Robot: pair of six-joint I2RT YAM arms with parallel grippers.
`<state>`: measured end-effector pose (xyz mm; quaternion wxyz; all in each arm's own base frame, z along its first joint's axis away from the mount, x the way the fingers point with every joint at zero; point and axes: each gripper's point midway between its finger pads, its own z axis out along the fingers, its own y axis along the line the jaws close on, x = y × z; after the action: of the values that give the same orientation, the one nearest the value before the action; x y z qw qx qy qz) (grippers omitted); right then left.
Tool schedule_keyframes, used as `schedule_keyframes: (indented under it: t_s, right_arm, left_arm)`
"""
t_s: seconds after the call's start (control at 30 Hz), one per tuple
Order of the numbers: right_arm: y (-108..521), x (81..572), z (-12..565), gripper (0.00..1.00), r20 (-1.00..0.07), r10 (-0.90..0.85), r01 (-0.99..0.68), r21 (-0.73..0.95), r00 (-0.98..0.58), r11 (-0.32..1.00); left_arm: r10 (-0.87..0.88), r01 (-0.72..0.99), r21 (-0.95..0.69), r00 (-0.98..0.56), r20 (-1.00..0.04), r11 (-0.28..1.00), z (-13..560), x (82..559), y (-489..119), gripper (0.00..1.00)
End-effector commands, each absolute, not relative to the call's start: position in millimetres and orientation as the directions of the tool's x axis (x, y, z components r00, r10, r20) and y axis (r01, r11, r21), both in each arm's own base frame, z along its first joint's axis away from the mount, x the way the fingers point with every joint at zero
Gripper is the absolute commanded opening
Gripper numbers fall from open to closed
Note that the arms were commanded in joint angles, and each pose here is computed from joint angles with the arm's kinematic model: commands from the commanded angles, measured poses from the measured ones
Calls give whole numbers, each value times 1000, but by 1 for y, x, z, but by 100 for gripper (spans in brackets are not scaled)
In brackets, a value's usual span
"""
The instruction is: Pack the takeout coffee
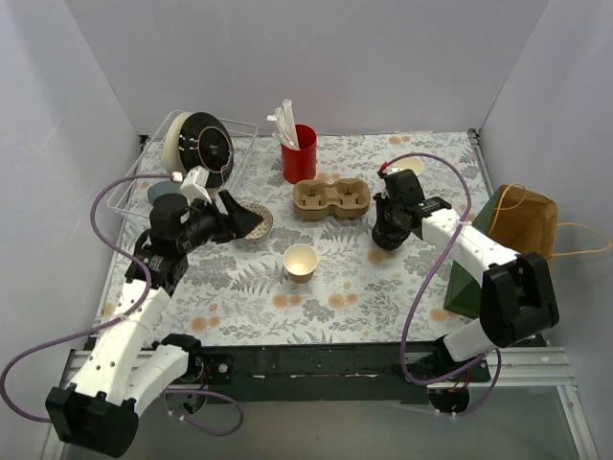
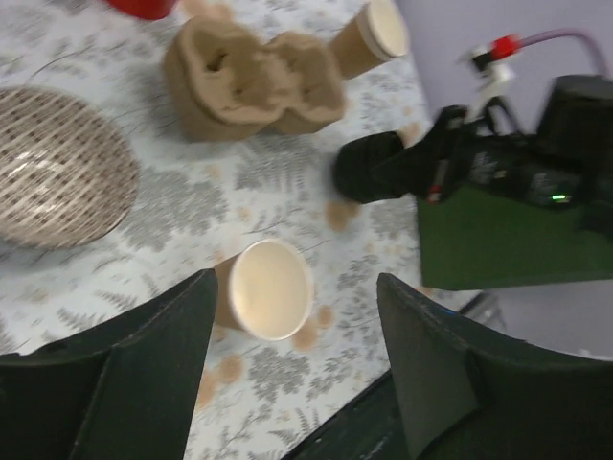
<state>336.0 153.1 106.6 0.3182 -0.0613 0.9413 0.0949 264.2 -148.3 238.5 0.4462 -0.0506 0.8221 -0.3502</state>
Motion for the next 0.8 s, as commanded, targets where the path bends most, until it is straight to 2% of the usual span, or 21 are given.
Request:
schedule_keyframes:
  t_s: [0.0, 0.07, 0.1, 0.17, 0.2, 0.27, 0.43, 0.57, 0.67, 0.73, 0.77]
  right_arm:
    - [156, 324, 102, 20, -622, -178, -314, 116, -763, 942]
    - [155, 321, 98, 20, -621, -213, -349, 105, -755, 931]
    - [162, 317, 100, 21, -630, -228, -389, 129, -743, 912]
    - [165, 310, 97, 25, -635, -257, -436, 141, -728, 889]
    - [167, 309, 102, 26, -654, -255, -450, 147, -712, 881]
    - [165, 306, 102, 27, -662, -265, -459, 135, -701, 878]
    - [157, 307, 105, 18, -674, -267, -444, 100, -688, 891]
    - [158, 306, 108, 35, -677, -258, -438, 107, -690, 892]
    - [160, 303, 111, 39, -681, -253, -448, 122, -687, 886]
    - [157, 301, 111, 36, -685, -249, -440, 116, -685, 890]
    - [155, 302, 112, 30, -690, -247, -433, 107, -681, 895]
  left_arm:
    - [-378, 460, -709, -620, -688, 535, 311, 264, -199, 60]
    - [-367, 456, -714, -636, -679, 531, 312, 277, -213, 53]
    - [-337, 476, -713, -652, -679, 515, 311, 272, -230, 43]
    - [-317, 477, -708, -662, -679, 520, 306, 282, -252, 31]
    - [-278, 496, -709, -684, -674, 501, 300, 275, -273, 15]
    - [-258, 489, -716, -705, -661, 498, 286, 284, -295, 0]
    - [-246, 452, -753, -754, -609, 479, 254, 297, -335, 0]
    - [-250, 437, -761, -763, -596, 480, 234, 309, -357, 0]
    - [-228, 424, -769, -786, -575, 478, 213, 314, -375, 0]
    - [-218, 409, -770, -797, -563, 490, 198, 317, -385, 0]
    - [-215, 412, -770, -798, -563, 488, 196, 318, -388, 0]
